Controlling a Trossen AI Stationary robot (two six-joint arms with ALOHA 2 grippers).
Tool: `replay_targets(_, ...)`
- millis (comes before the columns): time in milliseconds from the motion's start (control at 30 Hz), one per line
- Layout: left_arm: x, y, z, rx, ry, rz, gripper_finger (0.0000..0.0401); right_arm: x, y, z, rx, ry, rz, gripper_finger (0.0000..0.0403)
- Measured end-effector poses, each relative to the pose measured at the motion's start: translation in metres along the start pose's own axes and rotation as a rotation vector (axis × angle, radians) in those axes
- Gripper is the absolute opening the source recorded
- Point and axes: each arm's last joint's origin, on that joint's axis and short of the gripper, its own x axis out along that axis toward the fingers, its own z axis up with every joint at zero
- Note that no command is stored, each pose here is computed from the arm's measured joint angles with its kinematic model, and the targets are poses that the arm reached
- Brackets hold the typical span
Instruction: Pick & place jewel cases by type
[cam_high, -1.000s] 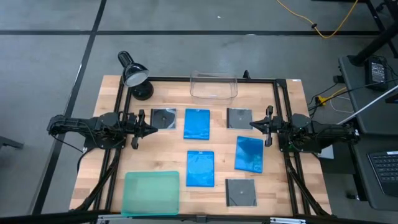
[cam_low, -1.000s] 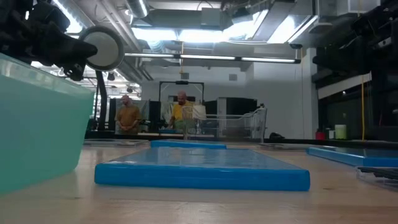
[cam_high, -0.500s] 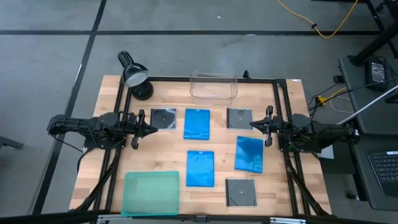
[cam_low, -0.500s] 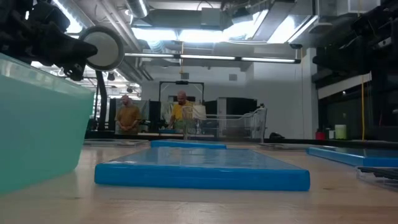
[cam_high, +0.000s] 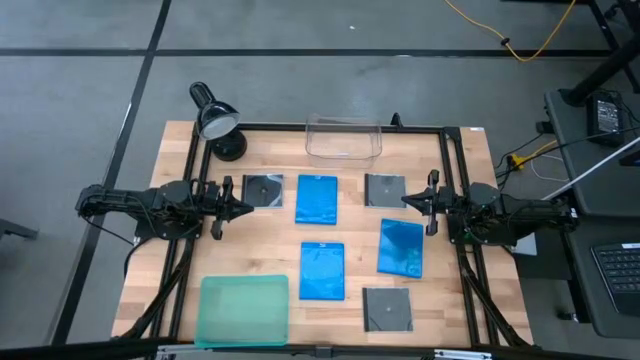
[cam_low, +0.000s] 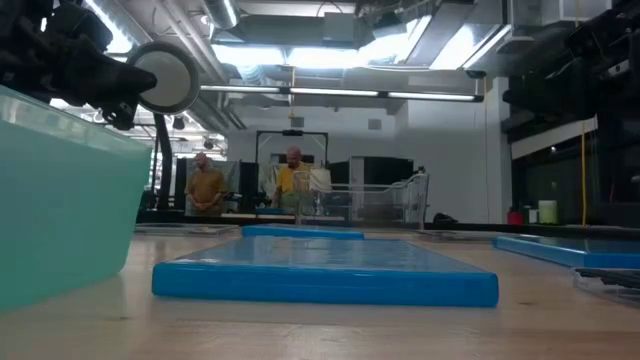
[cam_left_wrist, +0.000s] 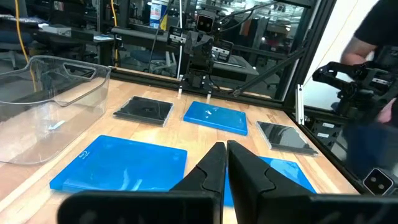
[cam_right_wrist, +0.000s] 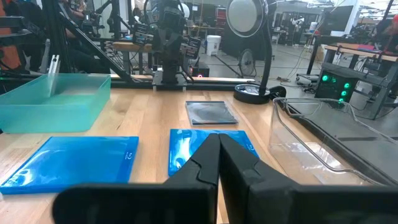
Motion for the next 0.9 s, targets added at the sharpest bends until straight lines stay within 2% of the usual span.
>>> replay_targets(533, 0.0000, 0.0000, 0.0000, 0.000, 0.000, 0.000, 0.0009, 0.0000, -0.0001, 0.0013, 0.005, -0.013, -0.001, 0.0012)
replay_targets(767, 0.0000, 0.0000, -0.0001, 0.000, 0.000, 0.000, 0.0006, -0.0003, -0.0016, 0.0062, 0.115, -0.065, -0.042, 0.0012)
replay_targets(900, 0.0000, 0.0000, -0.0001, 0.000, 0.000, 0.000, 0.0006, -0.0004, -0.0023, 0.0080, 0.239, -0.087, -0.056, 0.0012)
